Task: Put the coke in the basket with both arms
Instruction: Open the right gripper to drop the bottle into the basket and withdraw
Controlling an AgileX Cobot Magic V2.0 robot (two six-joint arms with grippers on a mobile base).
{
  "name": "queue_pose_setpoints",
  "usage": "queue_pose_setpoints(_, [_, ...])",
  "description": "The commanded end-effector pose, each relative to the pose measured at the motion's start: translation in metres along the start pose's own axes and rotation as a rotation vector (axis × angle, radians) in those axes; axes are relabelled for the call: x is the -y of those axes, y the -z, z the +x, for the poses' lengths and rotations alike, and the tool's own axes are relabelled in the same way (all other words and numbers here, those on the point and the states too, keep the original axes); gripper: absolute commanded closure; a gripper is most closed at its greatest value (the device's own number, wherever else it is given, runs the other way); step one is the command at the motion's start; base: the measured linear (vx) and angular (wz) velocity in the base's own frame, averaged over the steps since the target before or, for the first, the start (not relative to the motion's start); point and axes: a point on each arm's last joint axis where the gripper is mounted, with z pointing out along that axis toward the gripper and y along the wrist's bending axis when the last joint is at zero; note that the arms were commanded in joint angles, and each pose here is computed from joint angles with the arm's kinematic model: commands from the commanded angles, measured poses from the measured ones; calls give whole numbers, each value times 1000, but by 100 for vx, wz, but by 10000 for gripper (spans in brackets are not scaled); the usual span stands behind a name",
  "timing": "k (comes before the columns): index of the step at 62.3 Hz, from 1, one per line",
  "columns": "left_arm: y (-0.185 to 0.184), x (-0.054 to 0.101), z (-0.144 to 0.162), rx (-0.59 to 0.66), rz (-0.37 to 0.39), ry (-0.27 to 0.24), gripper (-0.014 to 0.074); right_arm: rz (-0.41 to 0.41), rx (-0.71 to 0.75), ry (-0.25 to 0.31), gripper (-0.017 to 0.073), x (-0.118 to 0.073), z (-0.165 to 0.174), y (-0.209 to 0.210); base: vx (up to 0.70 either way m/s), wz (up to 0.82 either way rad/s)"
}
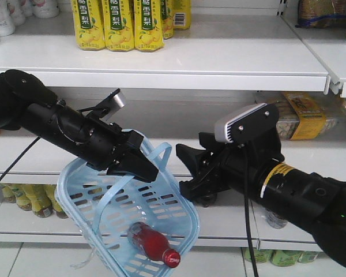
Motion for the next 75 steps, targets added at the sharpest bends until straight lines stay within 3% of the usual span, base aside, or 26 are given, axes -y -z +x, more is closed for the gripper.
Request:
queue_pose_setpoints(1, [18,32,-5,91,89,-46,599,44,139,0,184,11,-31,15,0,0])
queue_pose_setpoints(12, [18,32,-5,91,89,-46,599,152,136,-12,184,34,-42,39,0,0])
queue_pose_setpoints(26, [18,32,-5,91,89,-46,599,292,128,72,184,54,-54,80,0,0])
queue_pose_setpoints(37, [18,32,-5,91,89,-46,599,395,188,77,189,63,-65,113,0,0])
queue_pose_setpoints(54, [18,32,-5,91,89,-46,599,521,117,100,188,64,-62,154,0,0])
queue_pose_setpoints(61, [18,32,-5,91,89,-46,599,527,124,122,188,59,-48,164,0,0])
queue_pose_setpoints(75, [18,32,-5,91,89,-46,599,512,159,99,188,46,0,182,0,0])
